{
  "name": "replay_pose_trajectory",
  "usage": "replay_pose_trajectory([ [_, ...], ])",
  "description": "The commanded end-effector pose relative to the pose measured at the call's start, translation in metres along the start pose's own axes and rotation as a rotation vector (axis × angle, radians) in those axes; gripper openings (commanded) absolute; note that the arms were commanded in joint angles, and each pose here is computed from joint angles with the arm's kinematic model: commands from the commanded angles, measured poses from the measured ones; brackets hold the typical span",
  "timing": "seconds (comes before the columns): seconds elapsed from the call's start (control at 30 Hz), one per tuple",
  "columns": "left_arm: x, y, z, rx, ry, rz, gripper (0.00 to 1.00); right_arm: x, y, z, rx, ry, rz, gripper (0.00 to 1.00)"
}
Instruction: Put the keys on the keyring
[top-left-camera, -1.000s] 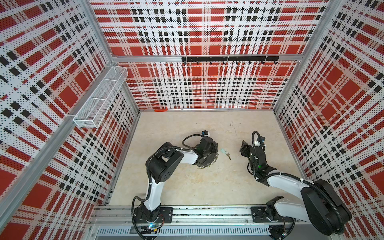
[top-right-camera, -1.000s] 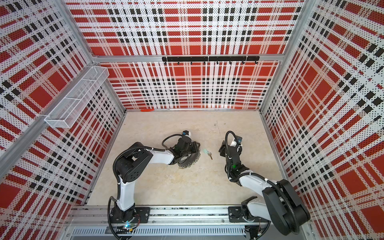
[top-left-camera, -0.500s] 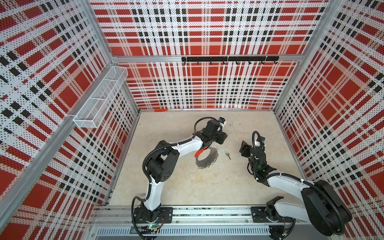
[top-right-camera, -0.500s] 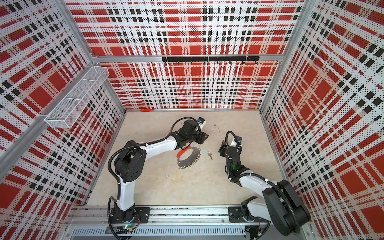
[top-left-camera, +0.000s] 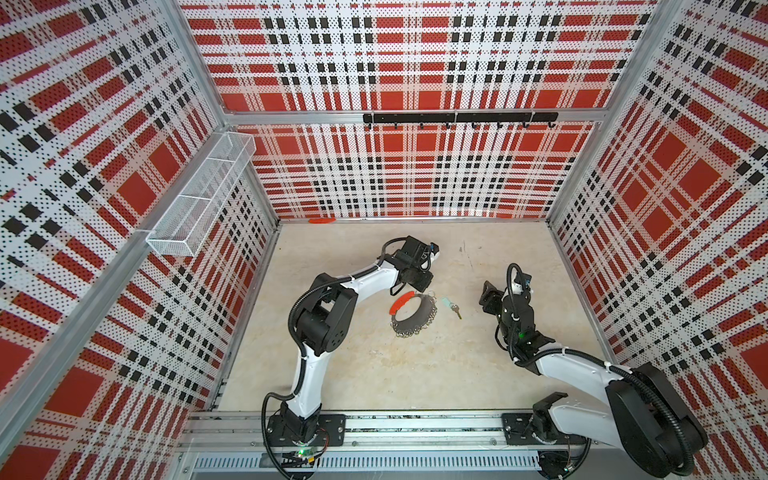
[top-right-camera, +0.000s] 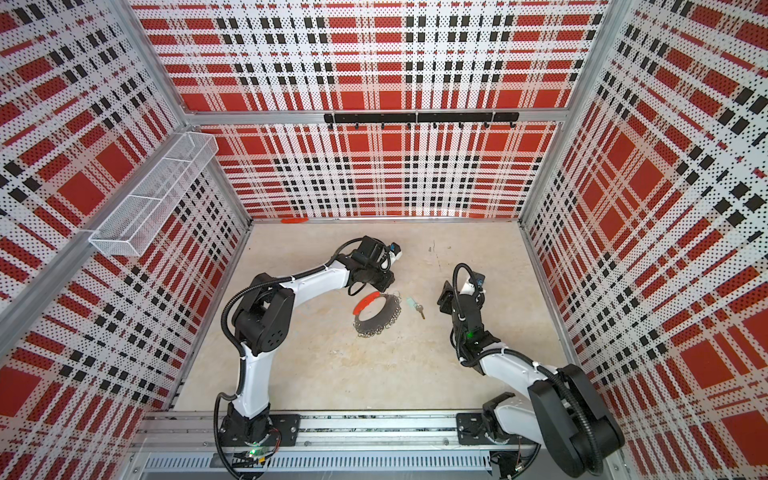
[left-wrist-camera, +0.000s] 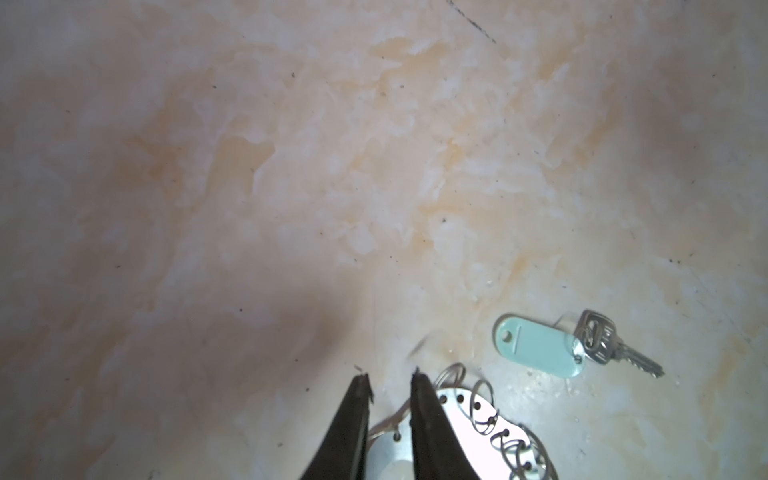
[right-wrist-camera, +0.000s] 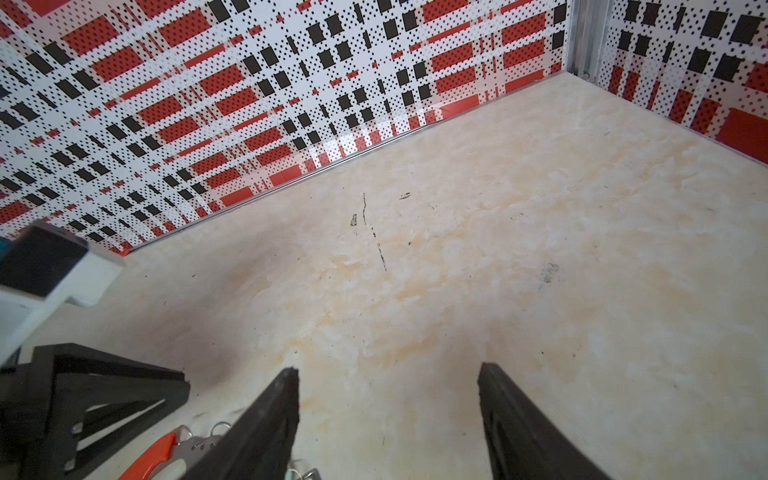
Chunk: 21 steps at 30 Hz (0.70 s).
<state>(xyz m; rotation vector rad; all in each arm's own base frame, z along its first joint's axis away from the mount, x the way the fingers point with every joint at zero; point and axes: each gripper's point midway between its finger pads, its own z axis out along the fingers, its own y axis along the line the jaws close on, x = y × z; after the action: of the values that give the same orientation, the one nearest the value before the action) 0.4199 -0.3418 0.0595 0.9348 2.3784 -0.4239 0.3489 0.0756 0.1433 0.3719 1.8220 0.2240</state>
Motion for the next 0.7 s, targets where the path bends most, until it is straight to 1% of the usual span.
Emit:
replay_pose_trajectory([
  [0.0, 0.013, -0.012, 0.014, 0.021, 0.056, -0.013, 0.25, -0.005, 0.001, -0.002, -0.011, -0.019, 0.008, 0.71],
  [0.2, 0.023, -0.021, 0.028, 0.027, 0.088, -0.003, 0.26, -0.006, 0.001, -0.003, -0.016, -0.022, 0.009, 0.71],
  [0.47, 0.012, -0.023, 0.021, 0.073, 0.059, -0.029, 0.26, -0.006, 0.002, -0.003, -0.019, -0.023, 0.011, 0.71],
  [0.57, 0.012, -0.026, 0.02, 0.085, 0.057, -0.027, 0.26, -0.006, 0.002, -0.003, -0.019, -0.023, 0.012, 0.71],
  [0.67, 0.016, -0.029, 0.022, 0.092, 0.067, -0.026, 0.23, -0.006, 0.002, -0.003, -0.019, -0.023, 0.011, 0.71],
])
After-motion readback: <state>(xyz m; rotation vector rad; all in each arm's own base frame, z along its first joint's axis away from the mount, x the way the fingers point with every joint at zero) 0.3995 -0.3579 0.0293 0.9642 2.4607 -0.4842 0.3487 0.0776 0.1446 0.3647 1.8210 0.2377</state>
